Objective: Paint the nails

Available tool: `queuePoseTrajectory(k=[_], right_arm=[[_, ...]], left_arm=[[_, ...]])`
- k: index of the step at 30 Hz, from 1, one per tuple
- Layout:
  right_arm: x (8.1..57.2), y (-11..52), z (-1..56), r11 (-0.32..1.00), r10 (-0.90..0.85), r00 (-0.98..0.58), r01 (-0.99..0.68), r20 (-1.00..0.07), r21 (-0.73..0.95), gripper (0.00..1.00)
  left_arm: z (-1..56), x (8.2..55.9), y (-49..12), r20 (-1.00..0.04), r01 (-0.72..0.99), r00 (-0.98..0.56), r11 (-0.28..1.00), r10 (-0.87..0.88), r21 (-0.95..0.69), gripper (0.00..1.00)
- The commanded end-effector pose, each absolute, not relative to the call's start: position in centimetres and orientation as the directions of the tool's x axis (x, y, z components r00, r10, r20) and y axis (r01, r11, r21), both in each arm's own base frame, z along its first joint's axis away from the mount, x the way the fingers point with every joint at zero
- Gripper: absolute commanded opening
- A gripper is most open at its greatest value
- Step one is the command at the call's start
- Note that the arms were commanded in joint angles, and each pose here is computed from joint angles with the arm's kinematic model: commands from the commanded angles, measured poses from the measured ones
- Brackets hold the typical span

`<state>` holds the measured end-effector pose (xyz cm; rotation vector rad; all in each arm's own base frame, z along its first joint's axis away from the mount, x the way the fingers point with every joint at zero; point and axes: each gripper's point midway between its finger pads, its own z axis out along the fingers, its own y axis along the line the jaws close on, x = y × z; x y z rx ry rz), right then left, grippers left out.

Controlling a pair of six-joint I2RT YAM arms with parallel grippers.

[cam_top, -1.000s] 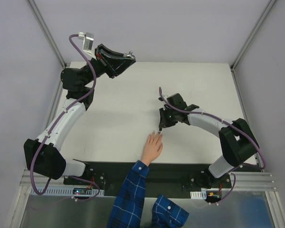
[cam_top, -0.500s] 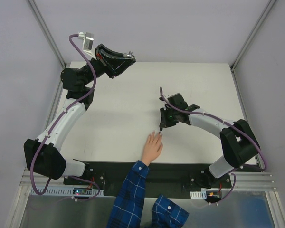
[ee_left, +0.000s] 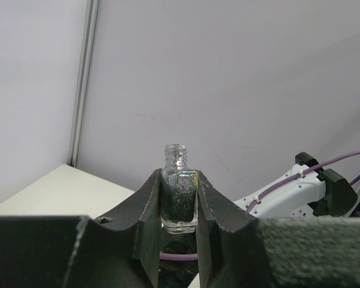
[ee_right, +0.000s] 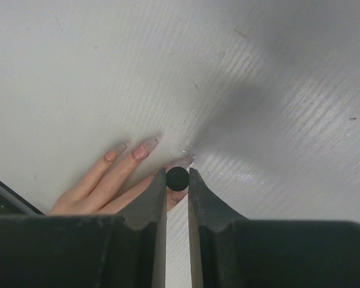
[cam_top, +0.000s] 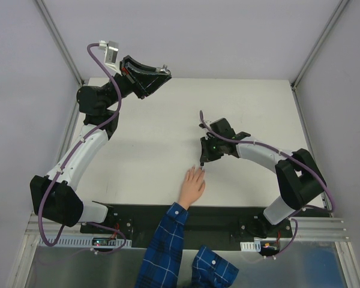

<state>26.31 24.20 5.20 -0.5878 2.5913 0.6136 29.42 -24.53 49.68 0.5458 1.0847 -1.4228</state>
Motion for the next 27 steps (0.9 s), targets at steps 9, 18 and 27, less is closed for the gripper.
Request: queuePoseTrajectory(k=[9,18,27], right_arm=[[27.9,25.0,7.3,0.807,-0.297,-0.792,-0.506,-0.533,0.304,0.0],[28.3,25.5,6.4,0.805,-0.297,-0.808,-0.499,-0.51,0.322,0.01],[28.5,23.7,5.6,0.842,-0.255,-0.839,-0.437,-0.48,0.316,0.01]], left_arm=[[52.3,27.7,-23.7,-0.851,0.973,-0.077,0.148,-0.52,-0.179,0.0],[52.2,28.1,-23.8,-0.853,0.972,-0.08,0.151,-0.515,-0.182,0.0],[52.0,28.5,-23.9,-0.853,0.97,-0.083,0.153,-0.514,-0.187,0.0]])
